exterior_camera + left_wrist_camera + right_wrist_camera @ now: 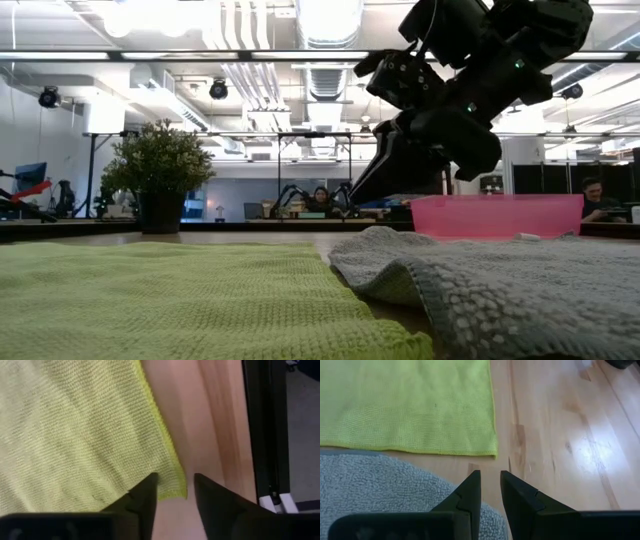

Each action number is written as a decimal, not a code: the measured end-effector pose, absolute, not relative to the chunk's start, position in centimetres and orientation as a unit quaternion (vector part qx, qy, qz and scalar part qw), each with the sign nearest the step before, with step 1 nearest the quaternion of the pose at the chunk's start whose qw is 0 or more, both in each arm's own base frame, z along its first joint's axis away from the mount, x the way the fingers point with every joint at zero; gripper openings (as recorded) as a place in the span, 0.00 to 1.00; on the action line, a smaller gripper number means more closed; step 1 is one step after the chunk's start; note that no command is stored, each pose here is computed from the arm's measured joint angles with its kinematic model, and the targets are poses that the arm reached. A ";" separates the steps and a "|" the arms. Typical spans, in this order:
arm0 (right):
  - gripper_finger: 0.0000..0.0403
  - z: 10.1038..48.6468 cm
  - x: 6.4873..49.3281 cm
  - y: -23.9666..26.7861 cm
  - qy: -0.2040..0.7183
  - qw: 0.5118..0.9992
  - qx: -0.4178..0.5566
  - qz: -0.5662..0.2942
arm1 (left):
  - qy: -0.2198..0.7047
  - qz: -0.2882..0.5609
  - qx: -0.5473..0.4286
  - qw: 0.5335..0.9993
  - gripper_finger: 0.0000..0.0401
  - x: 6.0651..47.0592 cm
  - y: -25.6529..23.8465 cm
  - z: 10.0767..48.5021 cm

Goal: Roll microfiber towels into tight, uniform cylinder then place into a basket
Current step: Fold the green microfiber cloth

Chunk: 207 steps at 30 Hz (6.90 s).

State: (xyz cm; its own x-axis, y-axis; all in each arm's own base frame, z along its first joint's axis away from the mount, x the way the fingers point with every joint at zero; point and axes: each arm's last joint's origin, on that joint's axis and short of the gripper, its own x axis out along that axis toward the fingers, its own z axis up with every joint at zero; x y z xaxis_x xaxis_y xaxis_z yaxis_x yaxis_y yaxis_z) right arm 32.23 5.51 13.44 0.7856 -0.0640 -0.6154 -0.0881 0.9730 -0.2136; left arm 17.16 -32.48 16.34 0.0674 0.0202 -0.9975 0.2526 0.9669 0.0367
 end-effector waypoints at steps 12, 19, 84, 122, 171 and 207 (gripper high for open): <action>0.17 13.4 32.2 5.6 0.327 0.938 -0.117 0.008 | 0.690 -0.081 0.092 0.713 0.02 17.1 -32.4 16.2; 0.17 13.9 32.3 7.3 0.295 0.941 -0.114 0.122 | 0.669 -0.026 0.076 0.739 0.00 17.2 -31.9 16.8; 0.62 12.0 32.2 19.7 0.214 0.934 -0.101 0.269 | 0.543 0.310 -0.042 0.779 0.00 16.8 -25.5 22.9; 0.38 9.0 33.4 22.6 0.250 0.944 -0.046 0.210 | 0.538 0.318 -0.053 0.779 0.00 16.7 -25.5 22.3; 0.02 11.8 33.1 17.7 0.267 0.925 -0.270 -0.001 | 0.555 0.348 -0.001 0.755 0.00 15.7 -24.3 22.3; 0.02 11.3 36.8 7.6 0.298 0.929 -0.219 -0.009 | 0.525 0.414 0.066 0.741 0.00 13.7 -20.4 16.2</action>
